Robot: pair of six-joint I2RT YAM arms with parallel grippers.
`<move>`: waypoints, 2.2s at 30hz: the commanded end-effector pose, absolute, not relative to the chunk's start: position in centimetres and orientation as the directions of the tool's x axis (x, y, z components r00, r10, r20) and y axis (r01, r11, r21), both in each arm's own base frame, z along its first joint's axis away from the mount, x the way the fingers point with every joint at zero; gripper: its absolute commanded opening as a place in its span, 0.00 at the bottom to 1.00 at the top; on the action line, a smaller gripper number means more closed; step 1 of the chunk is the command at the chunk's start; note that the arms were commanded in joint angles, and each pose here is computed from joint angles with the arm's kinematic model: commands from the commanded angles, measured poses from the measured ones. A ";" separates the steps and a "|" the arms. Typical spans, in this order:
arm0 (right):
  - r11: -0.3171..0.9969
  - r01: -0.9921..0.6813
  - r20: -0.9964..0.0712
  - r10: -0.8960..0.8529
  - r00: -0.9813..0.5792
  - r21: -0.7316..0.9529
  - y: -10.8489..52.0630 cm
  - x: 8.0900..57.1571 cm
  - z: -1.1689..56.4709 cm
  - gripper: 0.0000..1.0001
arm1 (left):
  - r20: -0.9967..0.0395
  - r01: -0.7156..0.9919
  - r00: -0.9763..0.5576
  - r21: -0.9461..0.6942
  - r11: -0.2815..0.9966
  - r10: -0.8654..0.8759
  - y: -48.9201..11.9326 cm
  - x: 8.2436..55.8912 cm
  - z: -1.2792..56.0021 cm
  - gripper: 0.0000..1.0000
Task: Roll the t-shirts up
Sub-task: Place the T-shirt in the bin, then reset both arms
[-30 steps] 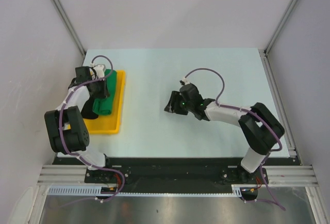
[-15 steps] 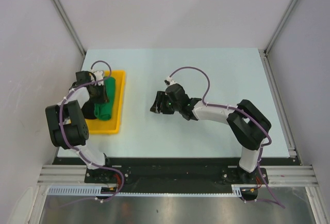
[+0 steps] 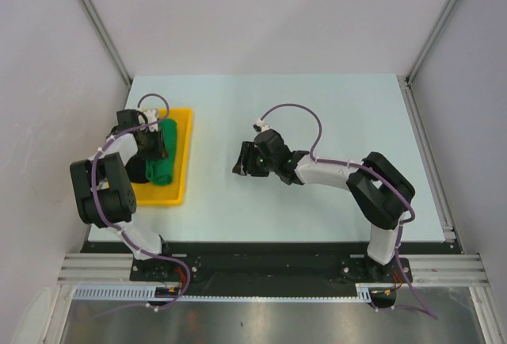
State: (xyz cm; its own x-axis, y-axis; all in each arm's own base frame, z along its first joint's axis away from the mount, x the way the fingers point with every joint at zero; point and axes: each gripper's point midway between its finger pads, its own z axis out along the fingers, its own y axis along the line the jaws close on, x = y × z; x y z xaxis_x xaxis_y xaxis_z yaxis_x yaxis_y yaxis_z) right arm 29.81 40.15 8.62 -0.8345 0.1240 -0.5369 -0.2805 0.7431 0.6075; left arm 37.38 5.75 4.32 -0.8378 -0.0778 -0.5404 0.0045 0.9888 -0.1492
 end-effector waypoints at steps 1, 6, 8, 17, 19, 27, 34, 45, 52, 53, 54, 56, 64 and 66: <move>0.751 -0.296 -0.573 0.133 -0.808 0.591 40.4 30.8 9.5 0.58 | -0.547 -0.069 -0.830 -0.099 0.993 -0.112 7.4 36.8 5.8 0.43; 0.750 -0.298 -0.575 0.132 -0.807 0.590 40.5 30.8 9.5 0.58 | -0.591 -0.103 -0.798 -0.061 0.993 -0.119 8.2 37.2 7.9 0.52; 0.750 -0.296 -0.574 0.133 -0.808 0.591 40.5 30.8 9.4 0.58 | -0.603 -0.111 -0.788 -0.057 0.992 -0.123 8.4 37.2 8.3 0.53; 0.755 -0.294 -0.573 0.130 -0.809 0.586 40.3 30.8 9.2 0.58 | -0.623 -0.139 -0.770 -0.047 0.989 -0.137 8.6 37.0 9.3 1.00; 0.758 -0.291 -0.572 0.129 -0.810 0.583 40.2 30.8 9.2 0.58 | -0.634 -0.157 -0.759 -0.044 0.987 -0.149 8.8 37.1 9.6 0.98; 0.760 -0.293 -0.576 0.129 -0.807 0.581 40.2 30.8 9.4 0.57 | -0.685 -0.175 -0.710 -0.053 0.983 -0.163 8.8 37.4 11.7 0.92; 0.756 -0.297 -0.579 0.131 -0.804 0.583 40.2 30.8 9.6 0.57 | -0.687 -0.193 -0.704 -0.058 0.979 -0.179 8.9 37.4 11.8 0.78; 0.767 -0.293 -0.582 0.126 -0.803 0.570 39.9 30.8 9.4 0.57 | -0.729 -0.101 -0.671 -0.091 0.991 -0.135 3.6 38.7 13.1 0.70; 0.787 -0.278 -0.577 0.119 -0.808 0.550 39.3 30.8 8.8 0.56 | -0.700 -0.068 -0.699 -0.139 0.988 -0.147 0.9 39.3 10.7 0.59; 0.788 -0.278 -0.578 0.118 -0.807 0.550 39.4 30.8 8.9 0.55 | -0.690 -0.080 -0.708 -0.134 0.988 -0.151 1.1 39.2 10.2 0.57; 0.791 -0.277 -0.577 0.115 -0.809 0.546 39.3 30.7 8.7 0.55 | -0.674 -0.095 -0.721 -0.134 0.986 -0.161 1.3 39.1 9.4 0.56; 0.798 -0.275 -0.580 0.112 -0.807 0.536 39.0 30.7 8.7 0.55 | -0.661 -0.119 -0.731 -0.121 0.986 -0.169 1.7 38.8 8.5 0.54; 0.830 -0.253 -0.576 0.097 -0.812 0.497 38.1 30.7 7.7 0.54 | -0.612 -0.224 -0.767 -0.030 0.974 -0.195 3.9 37.5 5.1 0.46; 0.834 -0.249 -0.576 0.097 -0.812 0.493 38.0 30.7 7.5 0.54 | -0.611 -0.236 -0.764 -0.033 0.971 -0.206 4.1 37.3 4.8 0.43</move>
